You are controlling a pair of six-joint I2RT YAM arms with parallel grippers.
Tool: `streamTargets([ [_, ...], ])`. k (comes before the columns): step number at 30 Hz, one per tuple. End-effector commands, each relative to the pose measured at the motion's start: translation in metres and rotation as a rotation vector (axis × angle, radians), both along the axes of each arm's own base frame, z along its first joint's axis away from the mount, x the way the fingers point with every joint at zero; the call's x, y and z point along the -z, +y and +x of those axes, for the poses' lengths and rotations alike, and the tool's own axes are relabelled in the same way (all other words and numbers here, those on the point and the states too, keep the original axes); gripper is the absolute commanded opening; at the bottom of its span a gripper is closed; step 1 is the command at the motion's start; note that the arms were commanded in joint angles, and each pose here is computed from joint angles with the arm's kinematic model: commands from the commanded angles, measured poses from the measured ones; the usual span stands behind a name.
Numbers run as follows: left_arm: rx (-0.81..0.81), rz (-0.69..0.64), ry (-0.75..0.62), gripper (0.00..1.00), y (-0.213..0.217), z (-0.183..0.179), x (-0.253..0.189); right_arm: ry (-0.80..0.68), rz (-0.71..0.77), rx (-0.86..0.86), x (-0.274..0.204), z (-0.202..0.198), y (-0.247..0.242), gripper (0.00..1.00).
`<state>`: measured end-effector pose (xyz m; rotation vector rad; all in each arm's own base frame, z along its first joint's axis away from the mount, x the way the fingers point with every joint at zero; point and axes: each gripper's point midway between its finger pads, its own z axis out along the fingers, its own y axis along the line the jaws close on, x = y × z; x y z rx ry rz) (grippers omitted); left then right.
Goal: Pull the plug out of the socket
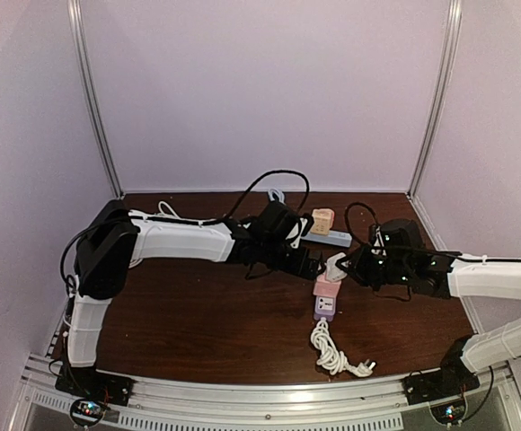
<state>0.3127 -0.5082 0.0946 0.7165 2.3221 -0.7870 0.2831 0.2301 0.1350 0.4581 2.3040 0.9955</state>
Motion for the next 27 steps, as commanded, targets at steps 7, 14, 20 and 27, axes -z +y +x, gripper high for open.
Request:
streamTargets([
  [7,0.002,0.069,0.033,0.98,0.002,-0.007,0.035,-0.036,0.105,-0.01,-0.017,0.001,0.004,0.05],
  [14,-0.02,0.139,0.044,0.98,0.009,-0.01,0.05,-0.095,0.177,-0.02,-0.032,0.002,0.003,0.03],
  [20,-0.04,0.185,0.05,0.98,0.019,-0.012,0.063,-0.159,0.248,-0.024,-0.051,0.004,0.004,0.02],
  [27,-0.04,0.205,0.056,0.98,0.023,-0.017,0.071,-0.2,0.327,-0.03,-0.064,0.003,0.003,0.01],
])
